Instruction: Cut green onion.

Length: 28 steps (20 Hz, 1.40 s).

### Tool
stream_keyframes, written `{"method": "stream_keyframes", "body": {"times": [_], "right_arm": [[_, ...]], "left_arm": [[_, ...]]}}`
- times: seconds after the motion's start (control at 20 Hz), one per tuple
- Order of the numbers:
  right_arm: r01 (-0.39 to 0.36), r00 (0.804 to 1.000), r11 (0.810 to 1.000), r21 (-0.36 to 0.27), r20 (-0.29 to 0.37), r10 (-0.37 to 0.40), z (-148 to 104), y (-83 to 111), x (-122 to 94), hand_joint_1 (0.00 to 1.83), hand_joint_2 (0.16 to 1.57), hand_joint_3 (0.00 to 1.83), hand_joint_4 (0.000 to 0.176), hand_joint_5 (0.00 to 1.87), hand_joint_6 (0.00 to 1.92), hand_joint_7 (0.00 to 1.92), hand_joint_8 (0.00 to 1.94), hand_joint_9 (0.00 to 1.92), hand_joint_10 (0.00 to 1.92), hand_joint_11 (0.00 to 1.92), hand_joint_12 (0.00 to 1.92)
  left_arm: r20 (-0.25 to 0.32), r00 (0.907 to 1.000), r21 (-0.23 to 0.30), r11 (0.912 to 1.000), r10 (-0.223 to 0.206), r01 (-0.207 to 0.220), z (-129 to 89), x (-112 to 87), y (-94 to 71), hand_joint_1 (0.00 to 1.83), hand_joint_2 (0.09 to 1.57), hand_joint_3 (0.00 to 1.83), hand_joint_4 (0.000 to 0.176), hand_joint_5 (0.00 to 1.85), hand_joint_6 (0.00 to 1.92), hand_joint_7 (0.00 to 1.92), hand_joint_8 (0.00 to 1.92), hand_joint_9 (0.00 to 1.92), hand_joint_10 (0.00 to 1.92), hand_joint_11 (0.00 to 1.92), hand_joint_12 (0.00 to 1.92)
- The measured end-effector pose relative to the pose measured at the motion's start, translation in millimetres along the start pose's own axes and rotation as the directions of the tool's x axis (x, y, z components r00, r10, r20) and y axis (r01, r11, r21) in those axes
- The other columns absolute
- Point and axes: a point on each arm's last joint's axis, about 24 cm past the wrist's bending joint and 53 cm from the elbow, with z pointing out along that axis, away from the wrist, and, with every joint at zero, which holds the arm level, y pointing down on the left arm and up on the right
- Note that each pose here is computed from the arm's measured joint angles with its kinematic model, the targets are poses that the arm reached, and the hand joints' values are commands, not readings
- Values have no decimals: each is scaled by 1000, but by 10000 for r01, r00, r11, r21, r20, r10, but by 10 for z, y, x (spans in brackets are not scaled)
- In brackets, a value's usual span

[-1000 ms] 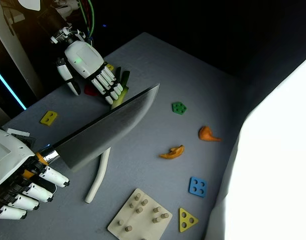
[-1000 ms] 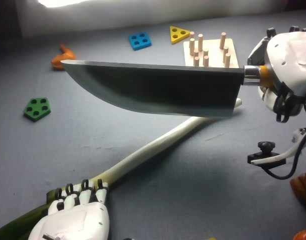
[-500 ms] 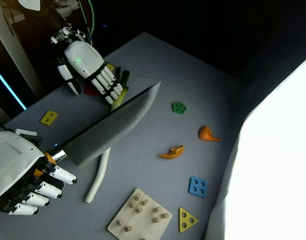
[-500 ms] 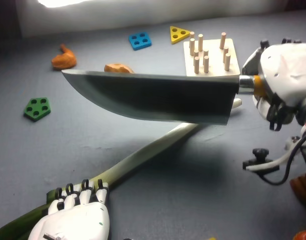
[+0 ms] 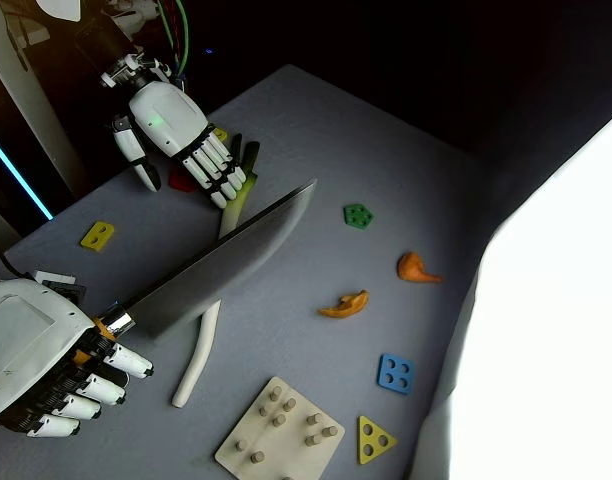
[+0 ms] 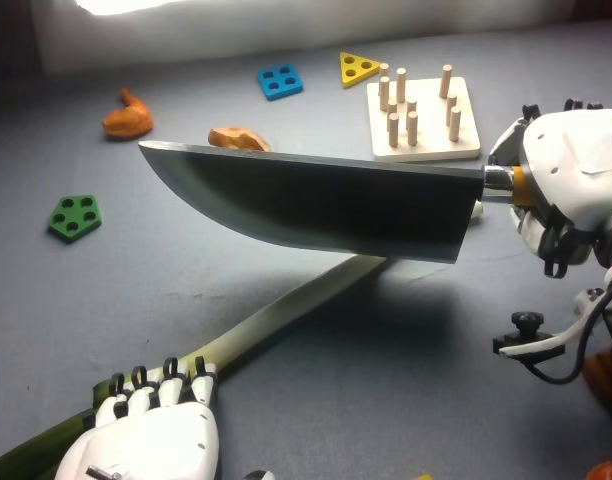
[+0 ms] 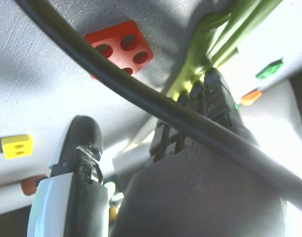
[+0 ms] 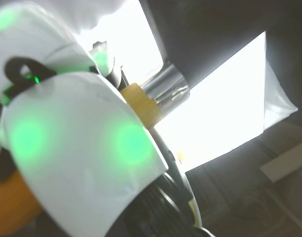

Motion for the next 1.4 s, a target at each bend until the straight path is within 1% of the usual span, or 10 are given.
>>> {"method": "stream_keyframes", "body": {"times": [0.15,0.5,0.6,0.7,0.85,0.9,0.95,1.05,1.3,1.4], "right_arm": [[153,9998,9999,-11,122,-153,19,-35,-82,1549,1142,2,176,1160,1921,1405,1941,1490,1921,1523,1921],[502,9985,9985,215,184,-506,-30,-257,-208,1555,1141,2,176,1155,1921,1385,1941,1479,1921,1522,1921],[566,9983,9981,253,111,-569,-60,-311,-227,1543,1147,4,176,1151,1921,1393,1941,1490,1921,1533,1921],[757,9969,9966,312,195,-764,-61,-373,-308,1553,1147,4,176,1176,1921,1399,1941,1493,1921,1540,1921],[913,9953,9948,453,292,-926,-86,-456,-403,1551,1141,1,176,1178,1921,1392,1941,1484,1921,1521,1921],[933,9951,9944,488,267,-947,-95,-477,-419,1558,1141,1,176,1166,1921,1389,1941,1483,1921,1521,1921],[916,9954,9946,492,251,-929,-99,-483,-433,1558,1141,1,176,1171,1921,1391,1941,1485,1921,1524,1921],[916,9954,9945,500,244,-929,-101,-486,-439,1572,1127,0,176,1208,1921,1399,1941,1496,1921,1540,1921],[823,9960,9951,553,298,-841,-79,-468,-462,1556,1137,0,176,1173,1921,1401,1941,1487,1921,1528,1921],[768,9952,9960,454,574,-793,-18,-385,-584,1541,1142,2,176,1172,1921,1403,1941,1487,1921,1523,1921]], "left_arm": [[0,10000,11,10000,-2,2,0,0,-3,462,1357,6,0,69,1,63,0,58,2,0,242],[-3,10000,16,10000,-1,1,0,0,-5,420,1367,5,0,60,6,63,5,59,4,0,233],[-2,10000,20,10000,-1,1,0,0,-5,463,1363,0,0,61,4,59,1,49,0,0,197],[-3,10000,28,10000,-1,1,0,0,-7,416,1373,4,0,35,1,28,2,15,2,0,113],[-26,10000,19,10000,-6,6,0,6,-5,484,1357,0,0,49,4,49,4,34,7,0,143],[-26,10000,19,10000,-6,6,0,6,-5,448,1365,1,0,39,2,39,2,28,3,0,146],[-25,10000,23,10000,-5,5,0,6,-6,471,1361,0,0,46,4,46,4,32,4,0,156],[-21,10000,23,10000,-3,3,0,5,-5,417,1374,5,0,50,4,50,2,33,2,0,152],[-15,10000,28,10000,-1,1,0,3,-7,472,1363,0,0,60,4,67,3,51,5,0,196],[-9,10000,46,10000,1,-1,0,2,-12,464,1364,0,0,60,3,62,0,50,3,0,204]]}}
